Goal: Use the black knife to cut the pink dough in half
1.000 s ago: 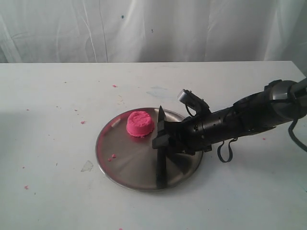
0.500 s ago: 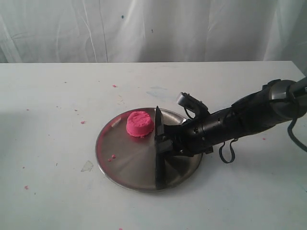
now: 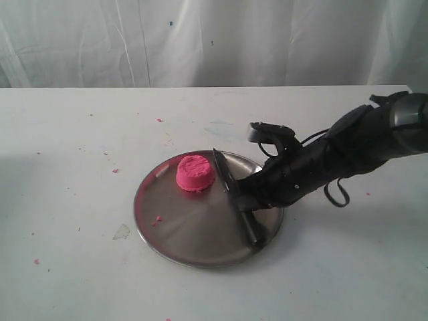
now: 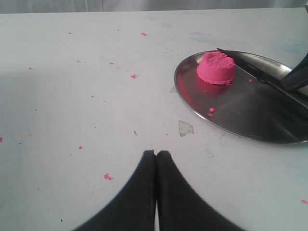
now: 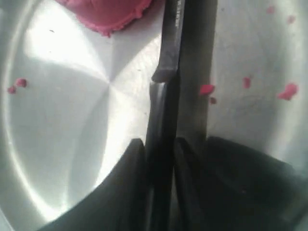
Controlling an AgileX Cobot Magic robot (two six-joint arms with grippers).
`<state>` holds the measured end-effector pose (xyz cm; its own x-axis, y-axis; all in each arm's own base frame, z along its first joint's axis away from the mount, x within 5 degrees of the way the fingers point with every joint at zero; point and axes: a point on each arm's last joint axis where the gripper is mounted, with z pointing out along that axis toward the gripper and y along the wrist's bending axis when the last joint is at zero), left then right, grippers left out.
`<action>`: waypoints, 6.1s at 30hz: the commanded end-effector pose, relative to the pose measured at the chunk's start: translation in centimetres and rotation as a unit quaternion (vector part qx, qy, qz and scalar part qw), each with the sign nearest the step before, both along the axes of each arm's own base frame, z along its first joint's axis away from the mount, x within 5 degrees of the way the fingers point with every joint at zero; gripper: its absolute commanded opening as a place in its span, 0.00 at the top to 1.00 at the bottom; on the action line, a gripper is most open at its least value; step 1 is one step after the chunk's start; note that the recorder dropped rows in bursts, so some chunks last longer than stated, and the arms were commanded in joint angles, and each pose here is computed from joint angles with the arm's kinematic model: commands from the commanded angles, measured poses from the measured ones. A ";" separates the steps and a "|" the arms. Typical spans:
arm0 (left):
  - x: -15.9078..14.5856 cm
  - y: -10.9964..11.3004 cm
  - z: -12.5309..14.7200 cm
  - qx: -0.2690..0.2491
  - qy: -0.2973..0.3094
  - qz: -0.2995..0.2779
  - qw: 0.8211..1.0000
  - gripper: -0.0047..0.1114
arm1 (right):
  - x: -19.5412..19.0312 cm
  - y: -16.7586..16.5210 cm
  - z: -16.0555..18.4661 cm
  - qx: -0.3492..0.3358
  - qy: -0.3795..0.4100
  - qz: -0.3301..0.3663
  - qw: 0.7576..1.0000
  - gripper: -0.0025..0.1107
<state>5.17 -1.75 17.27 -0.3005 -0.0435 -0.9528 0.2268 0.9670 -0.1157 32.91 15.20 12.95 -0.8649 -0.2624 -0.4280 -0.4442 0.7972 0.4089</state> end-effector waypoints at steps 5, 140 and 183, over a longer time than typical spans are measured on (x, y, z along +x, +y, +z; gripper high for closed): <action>0.0 0.0 0.1 -0.005 -0.005 0.001 1.000 0.96 | -0.1 -1.6 3.1 -0.110 -0.047 0.057 0.991 0.83; 12.3 -6.2 10.5 -0.290 0.127 -0.113 0.942 0.45 | -16.8 9.0 18.1 0.065 -0.185 0.148 0.969 0.91; 12.6 -6.5 12.5 -0.253 0.077 -0.154 0.952 0.96 | -16.4 9.3 18.7 0.092 -0.207 0.123 0.966 0.91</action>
<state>17.71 -8.41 29.95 -0.5348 -0.3891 -0.7501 0.4305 0.6384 -0.6381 16.20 24.48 30.64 -0.5587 -0.3949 -0.7293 -0.7713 0.5706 0.2819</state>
